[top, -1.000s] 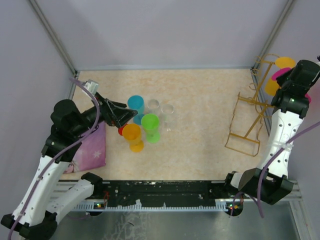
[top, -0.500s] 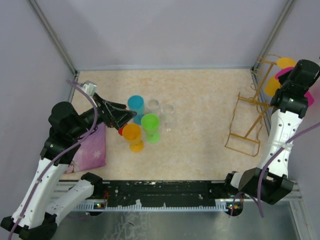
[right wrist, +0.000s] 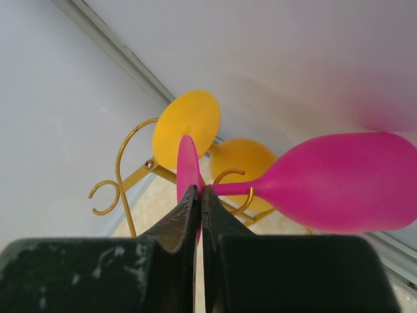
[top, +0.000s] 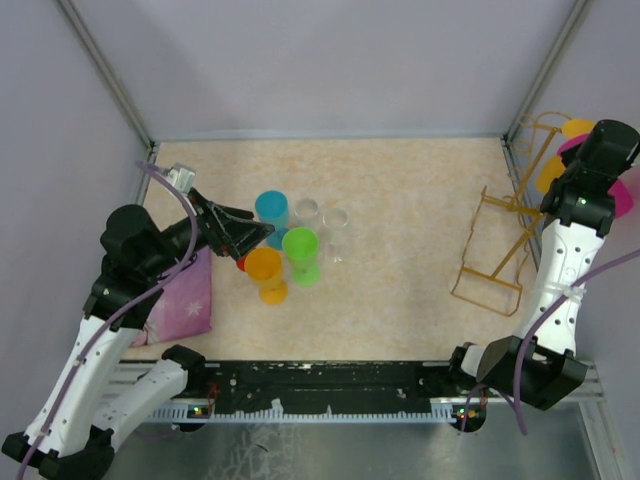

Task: Take the wine glass off the wine glass rack
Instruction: Pick up the wine glass from the wine rack, then place the wine glass at the center of the board.

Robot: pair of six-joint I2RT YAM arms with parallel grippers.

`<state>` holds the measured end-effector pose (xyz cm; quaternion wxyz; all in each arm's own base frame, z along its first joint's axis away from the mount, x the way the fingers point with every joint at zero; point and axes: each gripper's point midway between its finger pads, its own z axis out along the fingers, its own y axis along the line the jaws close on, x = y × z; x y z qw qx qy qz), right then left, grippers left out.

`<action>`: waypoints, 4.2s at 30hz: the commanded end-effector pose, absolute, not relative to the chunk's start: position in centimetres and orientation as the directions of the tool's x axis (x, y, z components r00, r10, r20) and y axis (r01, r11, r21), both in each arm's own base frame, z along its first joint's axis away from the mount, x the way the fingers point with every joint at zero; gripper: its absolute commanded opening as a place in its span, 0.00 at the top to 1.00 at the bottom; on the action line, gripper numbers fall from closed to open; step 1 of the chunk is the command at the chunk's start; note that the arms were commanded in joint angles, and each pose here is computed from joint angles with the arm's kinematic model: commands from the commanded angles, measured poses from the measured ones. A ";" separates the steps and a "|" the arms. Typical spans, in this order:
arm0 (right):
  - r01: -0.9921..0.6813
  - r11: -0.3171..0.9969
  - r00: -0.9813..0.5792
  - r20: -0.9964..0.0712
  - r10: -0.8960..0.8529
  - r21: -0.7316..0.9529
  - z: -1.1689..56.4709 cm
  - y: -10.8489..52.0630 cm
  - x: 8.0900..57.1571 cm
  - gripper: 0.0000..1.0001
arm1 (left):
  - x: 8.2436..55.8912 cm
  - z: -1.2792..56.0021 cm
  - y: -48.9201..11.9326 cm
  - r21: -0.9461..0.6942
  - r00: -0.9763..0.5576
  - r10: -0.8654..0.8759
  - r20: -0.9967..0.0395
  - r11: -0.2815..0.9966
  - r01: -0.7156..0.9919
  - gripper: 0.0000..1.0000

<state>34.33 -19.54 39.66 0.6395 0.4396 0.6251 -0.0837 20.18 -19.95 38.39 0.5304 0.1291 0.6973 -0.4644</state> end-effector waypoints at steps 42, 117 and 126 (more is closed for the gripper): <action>0.540 0.721 0.298 -0.900 0.318 0.434 48.6 -15.5 30.4 1.00 | 19.9 38.9 -19.9 -0.502 -0.379 -0.330 -0.865 0.519 0.692 0.01; -0.931 0.149 -0.324 -0.942 0.082 0.333 45.1 33.8 18.5 1.00 | 17.1 38.9 -24.4 -0.598 -0.493 -0.414 -0.765 0.173 0.783 0.65; -0.941 0.115 -0.312 -0.948 0.062 0.317 44.9 33.6 17.6 1.00 | 16.7 38.7 -24.4 -0.574 -0.474 -0.413 -0.777 0.156 0.804 1.00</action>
